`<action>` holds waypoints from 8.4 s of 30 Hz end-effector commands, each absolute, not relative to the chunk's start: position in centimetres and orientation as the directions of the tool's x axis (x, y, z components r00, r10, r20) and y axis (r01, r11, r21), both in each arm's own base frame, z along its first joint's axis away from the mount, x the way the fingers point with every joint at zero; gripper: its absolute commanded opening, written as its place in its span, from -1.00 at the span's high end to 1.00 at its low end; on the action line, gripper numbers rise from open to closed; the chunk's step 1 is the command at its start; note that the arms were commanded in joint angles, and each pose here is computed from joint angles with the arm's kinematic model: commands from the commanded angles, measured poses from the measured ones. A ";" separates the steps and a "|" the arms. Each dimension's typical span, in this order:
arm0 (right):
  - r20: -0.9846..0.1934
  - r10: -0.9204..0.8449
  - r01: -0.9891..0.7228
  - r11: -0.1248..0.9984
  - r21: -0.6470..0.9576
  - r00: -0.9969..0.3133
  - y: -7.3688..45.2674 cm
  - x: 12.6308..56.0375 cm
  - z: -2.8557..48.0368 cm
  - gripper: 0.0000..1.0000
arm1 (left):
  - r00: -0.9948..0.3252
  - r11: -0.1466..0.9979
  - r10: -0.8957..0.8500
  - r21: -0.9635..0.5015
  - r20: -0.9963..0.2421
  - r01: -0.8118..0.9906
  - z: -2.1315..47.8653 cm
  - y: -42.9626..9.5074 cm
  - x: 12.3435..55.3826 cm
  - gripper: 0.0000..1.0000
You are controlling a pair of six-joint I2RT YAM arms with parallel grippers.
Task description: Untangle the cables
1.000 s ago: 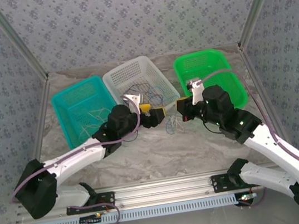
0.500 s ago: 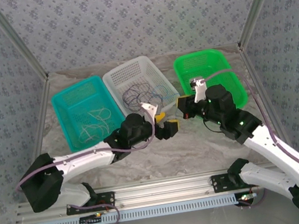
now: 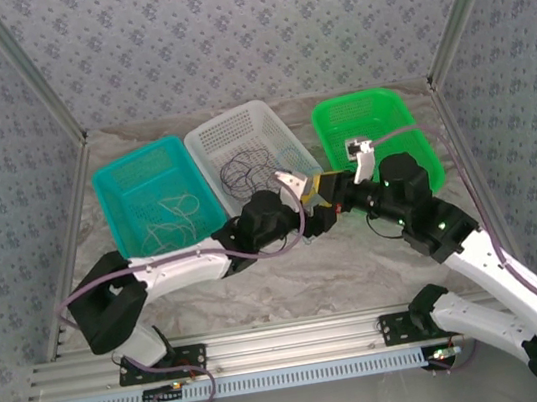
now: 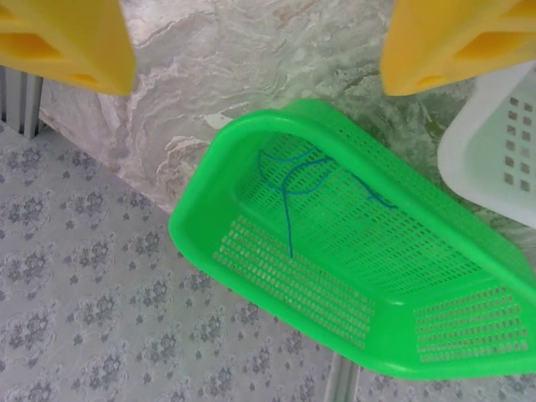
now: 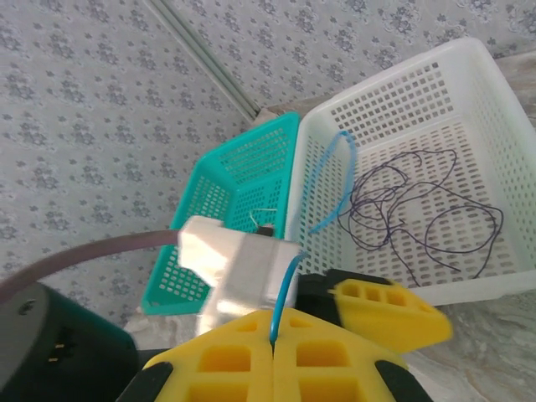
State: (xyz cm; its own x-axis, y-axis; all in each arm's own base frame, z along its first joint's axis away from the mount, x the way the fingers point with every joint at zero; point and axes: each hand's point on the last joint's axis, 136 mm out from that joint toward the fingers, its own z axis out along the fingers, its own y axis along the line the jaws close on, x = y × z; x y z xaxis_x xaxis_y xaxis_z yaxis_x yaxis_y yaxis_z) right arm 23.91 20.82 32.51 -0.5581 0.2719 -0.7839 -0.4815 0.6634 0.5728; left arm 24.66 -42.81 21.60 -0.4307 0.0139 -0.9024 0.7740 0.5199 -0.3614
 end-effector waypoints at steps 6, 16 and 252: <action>-0.799 0.316 -0.470 0.675 0.568 -0.511 19.2 23.3 35.4 1.00 | -0.527 0.557 0.145 -0.372 -0.837 0.743 15.7 -43.5 23.8 -0.16; -0.839 0.317 -0.438 0.739 0.511 -0.443 16.4 22.5 38.2 1.00 | -0.600 0.617 0.236 -0.359 -0.764 0.700 10.6 -42.4 23.2 -0.05; -0.638 0.275 0.093 0.948 0.304 -0.719 0.0 39.1 23.8 -0.45 | -0.401 0.755 0.014 -0.253 -0.916 0.605 13.1 -39.4 23.9 0.96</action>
